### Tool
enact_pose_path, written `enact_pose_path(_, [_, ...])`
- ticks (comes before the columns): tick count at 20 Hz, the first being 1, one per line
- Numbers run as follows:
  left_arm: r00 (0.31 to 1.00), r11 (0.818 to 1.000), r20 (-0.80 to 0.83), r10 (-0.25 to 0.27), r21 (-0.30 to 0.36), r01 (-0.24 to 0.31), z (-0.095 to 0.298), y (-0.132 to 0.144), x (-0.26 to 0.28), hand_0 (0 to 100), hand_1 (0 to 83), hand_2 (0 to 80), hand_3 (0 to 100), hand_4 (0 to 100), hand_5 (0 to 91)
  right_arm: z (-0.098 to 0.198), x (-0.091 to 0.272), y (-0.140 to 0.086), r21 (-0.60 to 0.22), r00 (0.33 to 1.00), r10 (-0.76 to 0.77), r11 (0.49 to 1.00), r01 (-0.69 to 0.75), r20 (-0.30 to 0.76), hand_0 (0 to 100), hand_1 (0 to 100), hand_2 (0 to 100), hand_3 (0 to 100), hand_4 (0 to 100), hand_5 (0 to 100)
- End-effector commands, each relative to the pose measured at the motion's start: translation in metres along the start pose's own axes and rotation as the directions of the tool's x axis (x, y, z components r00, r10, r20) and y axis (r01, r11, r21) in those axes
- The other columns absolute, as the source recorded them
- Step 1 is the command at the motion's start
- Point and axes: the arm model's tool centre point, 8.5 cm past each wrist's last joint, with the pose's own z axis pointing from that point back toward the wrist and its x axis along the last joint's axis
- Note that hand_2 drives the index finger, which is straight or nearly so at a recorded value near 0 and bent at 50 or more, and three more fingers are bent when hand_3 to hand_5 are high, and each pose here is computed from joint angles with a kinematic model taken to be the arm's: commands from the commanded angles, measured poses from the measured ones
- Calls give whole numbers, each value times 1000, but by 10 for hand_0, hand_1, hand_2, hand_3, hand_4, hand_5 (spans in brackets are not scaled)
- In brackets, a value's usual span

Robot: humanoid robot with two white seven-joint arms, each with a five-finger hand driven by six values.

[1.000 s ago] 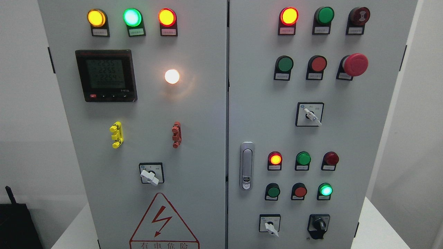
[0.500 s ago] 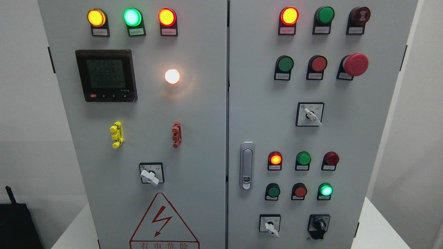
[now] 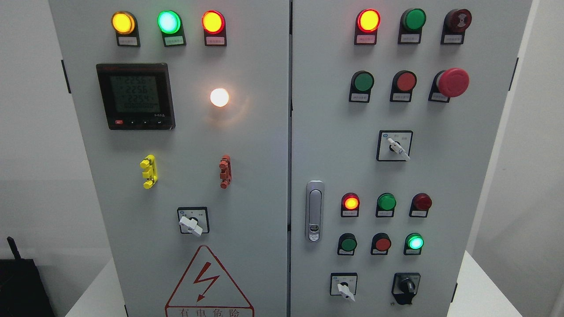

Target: Trip black knob to open circuit

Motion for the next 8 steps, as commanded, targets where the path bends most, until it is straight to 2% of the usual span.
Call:
enact_pose_path(1, [1000, 1000, 4, 4, -1, -4, 0, -1, 2, 120, 389, 0, 0, 0, 0, -4, 10, 3, 7, 999, -7, 1000, 7, 42, 0, 76, 0, 11, 0, 0])
enact_pose_path(8, [1000, 1000, 4, 4, -1, -4, 0, -1, 2, 120, 389, 0, 0, 0, 0, -3, 10, 4, 6, 999, -6, 1000, 6, 45, 0, 78, 0, 8, 0, 0])
